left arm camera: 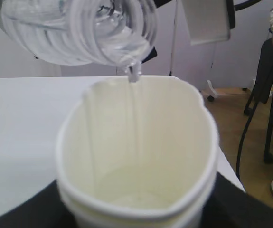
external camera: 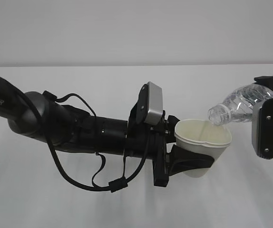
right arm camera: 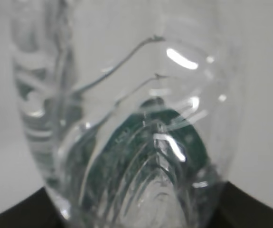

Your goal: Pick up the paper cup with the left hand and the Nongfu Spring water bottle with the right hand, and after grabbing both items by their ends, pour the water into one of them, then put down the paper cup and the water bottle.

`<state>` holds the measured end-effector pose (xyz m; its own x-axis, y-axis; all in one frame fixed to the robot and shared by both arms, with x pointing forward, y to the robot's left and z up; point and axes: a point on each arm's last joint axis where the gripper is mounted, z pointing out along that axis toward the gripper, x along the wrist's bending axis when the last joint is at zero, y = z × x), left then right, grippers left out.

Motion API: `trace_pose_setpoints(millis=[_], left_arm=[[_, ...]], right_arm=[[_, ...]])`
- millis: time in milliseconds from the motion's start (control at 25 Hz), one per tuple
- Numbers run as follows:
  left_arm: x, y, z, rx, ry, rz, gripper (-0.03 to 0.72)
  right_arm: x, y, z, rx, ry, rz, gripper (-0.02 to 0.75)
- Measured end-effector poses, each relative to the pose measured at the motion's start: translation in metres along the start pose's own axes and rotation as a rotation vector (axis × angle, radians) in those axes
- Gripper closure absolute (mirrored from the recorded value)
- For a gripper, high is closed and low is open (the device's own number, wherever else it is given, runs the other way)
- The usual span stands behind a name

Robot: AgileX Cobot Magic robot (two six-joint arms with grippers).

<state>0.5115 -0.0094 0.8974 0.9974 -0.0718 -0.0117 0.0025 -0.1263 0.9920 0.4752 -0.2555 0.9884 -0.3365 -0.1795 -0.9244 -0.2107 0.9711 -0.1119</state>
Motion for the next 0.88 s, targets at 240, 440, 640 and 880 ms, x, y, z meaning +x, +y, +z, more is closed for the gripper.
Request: trace_pose_setpoints(millis=[240,440,640,880], left_arm=[[0.0000,0.0000,0.0000,0.000,0.000,0.000,0.291],[0.0000,0.0000,0.0000,0.000,0.000,0.000,0.291],[0.0000,0.0000,0.0000,0.000,0.000,0.000,0.291],[0.0000,0.0000,0.0000,0.000,0.000,0.000,0.292]], right_arm=[[0.0000,0.0000,0.0000,0.000,0.000,-0.005,0.342],[0.0000,0.0000,0.0000,0.000,0.000,-0.012,0.342],[0.0000,0.0000,0.0000,0.000,0.000,-0.016,0.343],[0.0000,0.0000,0.0000,0.000,0.000,-0.017,0.343]])
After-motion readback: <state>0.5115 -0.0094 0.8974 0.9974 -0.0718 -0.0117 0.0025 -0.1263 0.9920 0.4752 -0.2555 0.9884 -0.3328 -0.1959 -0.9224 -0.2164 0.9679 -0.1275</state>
